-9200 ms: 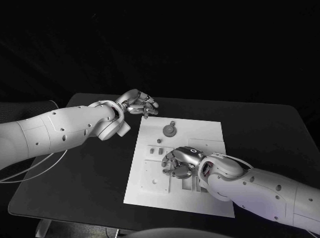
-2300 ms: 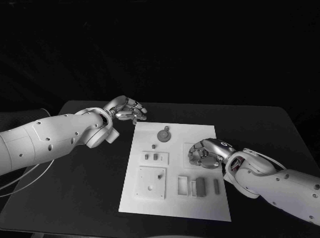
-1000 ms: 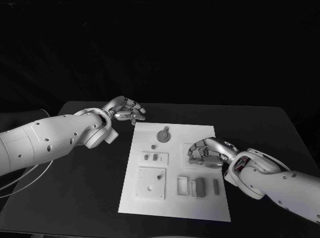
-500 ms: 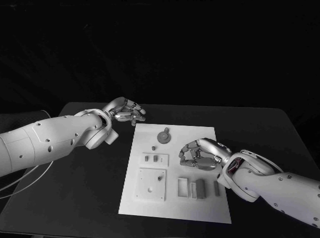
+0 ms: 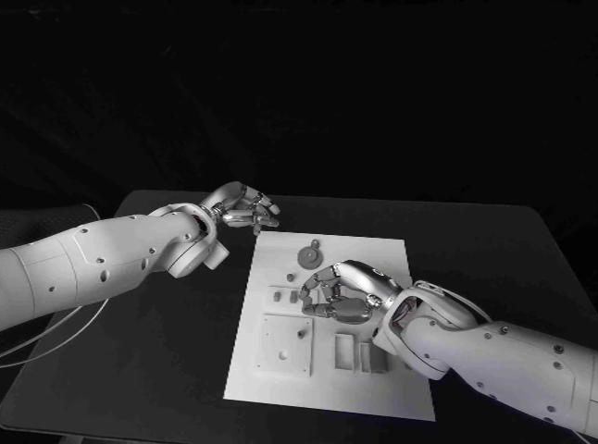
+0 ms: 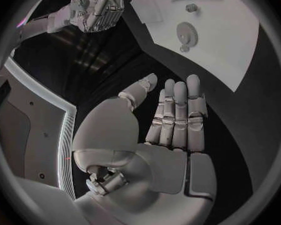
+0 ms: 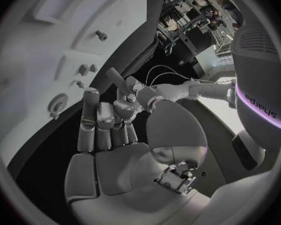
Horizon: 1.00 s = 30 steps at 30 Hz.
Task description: Assemble the parts on the task board
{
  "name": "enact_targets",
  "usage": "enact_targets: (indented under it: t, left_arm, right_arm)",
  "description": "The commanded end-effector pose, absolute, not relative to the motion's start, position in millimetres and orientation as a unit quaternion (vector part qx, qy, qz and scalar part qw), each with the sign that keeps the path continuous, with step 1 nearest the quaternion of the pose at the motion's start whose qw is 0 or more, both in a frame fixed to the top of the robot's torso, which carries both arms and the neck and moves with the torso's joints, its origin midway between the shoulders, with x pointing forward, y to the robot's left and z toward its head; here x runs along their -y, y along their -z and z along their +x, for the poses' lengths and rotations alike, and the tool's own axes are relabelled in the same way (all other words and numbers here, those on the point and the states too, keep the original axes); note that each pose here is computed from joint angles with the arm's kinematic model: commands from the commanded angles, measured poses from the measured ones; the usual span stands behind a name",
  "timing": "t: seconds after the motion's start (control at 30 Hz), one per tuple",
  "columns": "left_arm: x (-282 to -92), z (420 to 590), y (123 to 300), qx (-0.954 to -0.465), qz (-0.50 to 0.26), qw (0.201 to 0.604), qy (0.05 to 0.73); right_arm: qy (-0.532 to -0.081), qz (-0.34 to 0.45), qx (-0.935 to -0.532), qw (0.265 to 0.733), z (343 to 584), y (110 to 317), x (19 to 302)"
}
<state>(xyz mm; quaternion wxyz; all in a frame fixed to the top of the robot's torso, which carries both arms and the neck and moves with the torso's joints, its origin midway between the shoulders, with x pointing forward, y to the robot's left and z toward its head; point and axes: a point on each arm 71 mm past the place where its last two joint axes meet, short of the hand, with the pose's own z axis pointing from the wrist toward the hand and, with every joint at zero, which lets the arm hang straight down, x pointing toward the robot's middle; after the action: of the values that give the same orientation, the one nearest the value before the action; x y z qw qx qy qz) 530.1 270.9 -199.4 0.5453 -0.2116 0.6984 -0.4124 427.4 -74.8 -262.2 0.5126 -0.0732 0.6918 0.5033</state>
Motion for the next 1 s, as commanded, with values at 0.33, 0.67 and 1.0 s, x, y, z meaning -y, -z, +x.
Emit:
enact_targets:
  t: [0.33,0.67,1.0]
  left_arm:
    - [-262.9,531.2,198.1,-0.696,-0.206,0.544,0.421]
    - [-259.7,531.6,198.4,-0.697,-0.205,0.542,0.423]
    - [-259.6,531.5,198.5,-0.697,-0.205,0.541,0.423]
  right_arm:
    - [-0.516,-0.127,-0.694,0.486,411.6,275.5,39.8]
    - [-0.506,-0.152,-0.71,0.466,398.2,296.8,26.8]
    - [-0.495,-0.194,-0.7,0.477,389.1,306.3,22.9]
